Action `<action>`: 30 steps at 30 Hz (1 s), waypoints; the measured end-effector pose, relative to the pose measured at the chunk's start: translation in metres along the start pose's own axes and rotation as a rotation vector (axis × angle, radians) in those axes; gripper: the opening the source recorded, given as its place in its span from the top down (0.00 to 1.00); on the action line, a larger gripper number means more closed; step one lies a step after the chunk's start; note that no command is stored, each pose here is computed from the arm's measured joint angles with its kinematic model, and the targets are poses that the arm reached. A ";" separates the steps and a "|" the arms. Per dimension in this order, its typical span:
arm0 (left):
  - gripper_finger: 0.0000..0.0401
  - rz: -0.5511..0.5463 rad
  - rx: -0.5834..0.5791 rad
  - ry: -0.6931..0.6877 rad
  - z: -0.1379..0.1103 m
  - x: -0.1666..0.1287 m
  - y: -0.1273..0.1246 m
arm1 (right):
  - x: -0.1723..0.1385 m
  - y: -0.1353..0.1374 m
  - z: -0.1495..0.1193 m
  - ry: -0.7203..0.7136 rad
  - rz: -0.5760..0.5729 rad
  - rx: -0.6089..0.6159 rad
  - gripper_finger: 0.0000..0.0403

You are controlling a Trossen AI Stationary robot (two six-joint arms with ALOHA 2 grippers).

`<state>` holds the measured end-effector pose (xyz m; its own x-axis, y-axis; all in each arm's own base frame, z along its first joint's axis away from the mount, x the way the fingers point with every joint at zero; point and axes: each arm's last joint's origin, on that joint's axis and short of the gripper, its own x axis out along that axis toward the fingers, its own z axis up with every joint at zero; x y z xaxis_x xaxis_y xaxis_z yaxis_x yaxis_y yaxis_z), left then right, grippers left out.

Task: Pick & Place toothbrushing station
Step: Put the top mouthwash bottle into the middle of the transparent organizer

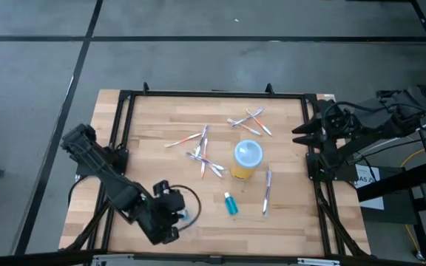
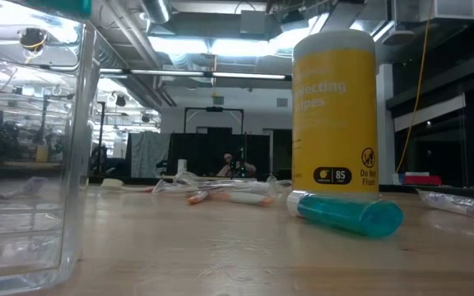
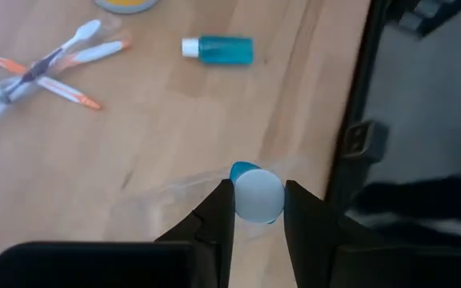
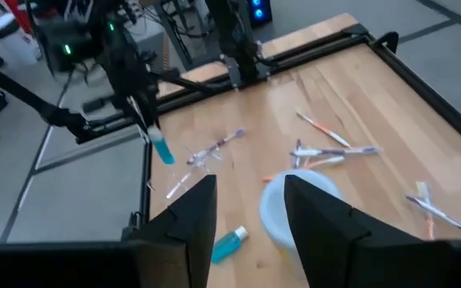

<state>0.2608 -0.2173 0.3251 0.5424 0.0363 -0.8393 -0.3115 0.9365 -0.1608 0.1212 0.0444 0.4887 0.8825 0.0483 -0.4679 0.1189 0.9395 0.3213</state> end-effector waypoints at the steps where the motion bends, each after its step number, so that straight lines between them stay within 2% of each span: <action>1: 0.80 0.024 0.035 0.026 0.001 0.003 -0.001 | 0.001 0.001 0.001 -0.005 0.006 0.002 0.63; 5: 0.80 0.101 0.150 0.096 0.000 0.013 -0.005 | 0.004 0.004 0.003 -0.021 0.018 0.008 0.63; 9: 0.80 0.114 0.163 0.081 0.000 0.012 -0.005 | 0.006 0.006 0.005 -0.025 0.033 0.012 0.63; 17: 0.80 0.176 0.097 0.057 -0.022 0.021 -0.007 | 0.009 0.009 0.005 -0.020 0.049 0.026 0.63; 22: 0.80 0.165 0.069 0.054 -0.036 0.035 -0.009 | 0.010 0.016 0.009 -0.067 0.088 0.020 0.63; 30: 0.80 0.173 0.042 0.056 -0.043 0.052 -0.004 | 0.011 0.020 0.011 -0.094 0.092 0.016 0.63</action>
<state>0.2563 -0.2338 0.2596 0.4389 0.1794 -0.8804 -0.3627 0.9319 0.0091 0.1384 0.0601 0.4985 0.9288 0.1016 -0.3563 0.0418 0.9268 0.3732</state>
